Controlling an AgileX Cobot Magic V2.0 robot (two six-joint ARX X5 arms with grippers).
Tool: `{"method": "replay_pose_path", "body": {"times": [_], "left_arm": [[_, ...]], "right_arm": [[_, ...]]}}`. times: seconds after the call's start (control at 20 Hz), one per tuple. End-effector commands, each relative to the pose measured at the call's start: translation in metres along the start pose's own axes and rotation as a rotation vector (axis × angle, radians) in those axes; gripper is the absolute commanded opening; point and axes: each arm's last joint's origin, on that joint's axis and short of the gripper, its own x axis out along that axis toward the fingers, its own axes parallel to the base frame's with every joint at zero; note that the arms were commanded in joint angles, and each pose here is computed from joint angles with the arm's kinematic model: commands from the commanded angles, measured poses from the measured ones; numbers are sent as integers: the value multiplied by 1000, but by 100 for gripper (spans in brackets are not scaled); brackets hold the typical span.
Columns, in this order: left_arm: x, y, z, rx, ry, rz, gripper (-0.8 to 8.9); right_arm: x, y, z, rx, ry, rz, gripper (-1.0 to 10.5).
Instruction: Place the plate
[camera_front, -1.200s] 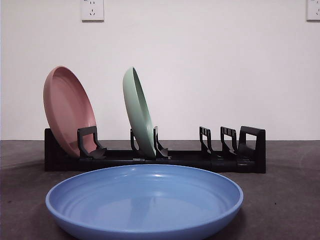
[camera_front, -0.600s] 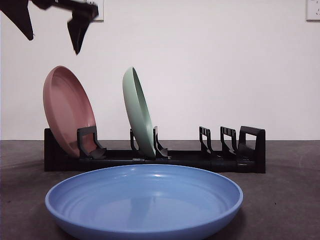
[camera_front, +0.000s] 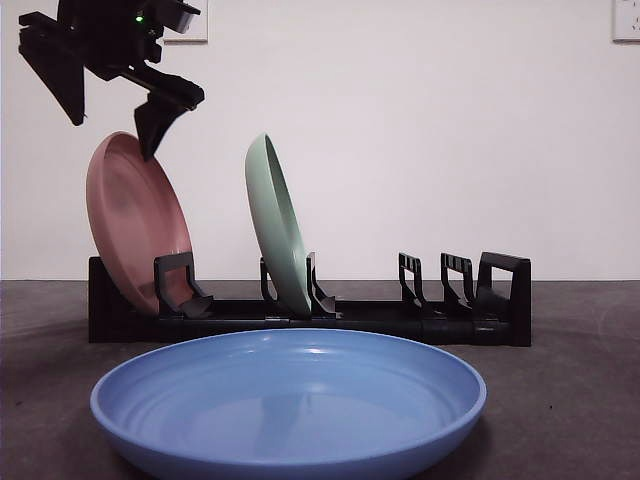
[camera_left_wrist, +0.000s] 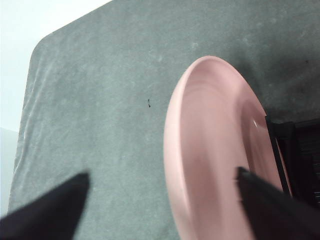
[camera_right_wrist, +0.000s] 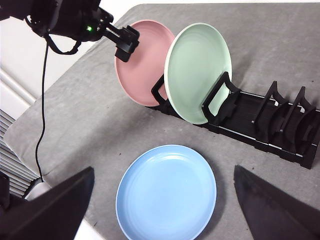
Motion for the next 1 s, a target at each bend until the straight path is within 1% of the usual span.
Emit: {"method": "replay_pose_path", "body": {"times": [0.05, 0.15, 0.25, 0.3, 0.4, 0.6, 0.65, 0.8, 0.85, 1.0], "left_arm": [[1, -2, 6, 0, -13, 4, 298], [1, -2, 5, 1, -6, 4, 211], [1, -2, 6, -10, -8, 8, 187], [1, -2, 5, -22, -8, 7, 149], [1, -2, 5, -43, -5, 7, 141], [4, -3, 3, -27, 21, 10, 141], [4, -2, 3, -28, 20, 10, 126], [4, -2, 3, -30, 20, 12, 26], [4, -2, 3, -32, 18, 12, 7], [4, -2, 4, -38, 11, 14, 7]], "right_arm": [[-1, 2, 3, -4, -13, 10, 445], [-1, 2, 3, -4, -14, 9, 445], [-1, 2, 3, -4, -14, 10, 445], [-1, 2, 3, -4, -14, 10, 445], [-1, 2, 3, -4, -14, 10, 445], [-1, 2, 3, -4, -14, 11, 445], [-1, 2, 3, -4, -14, 11, 445], [-1, 2, 3, -4, -11, 17, 445], [-1, 2, 3, -4, -11, 17, 445], [-1, 3, 3, -3, -11, 18, 445]]}}
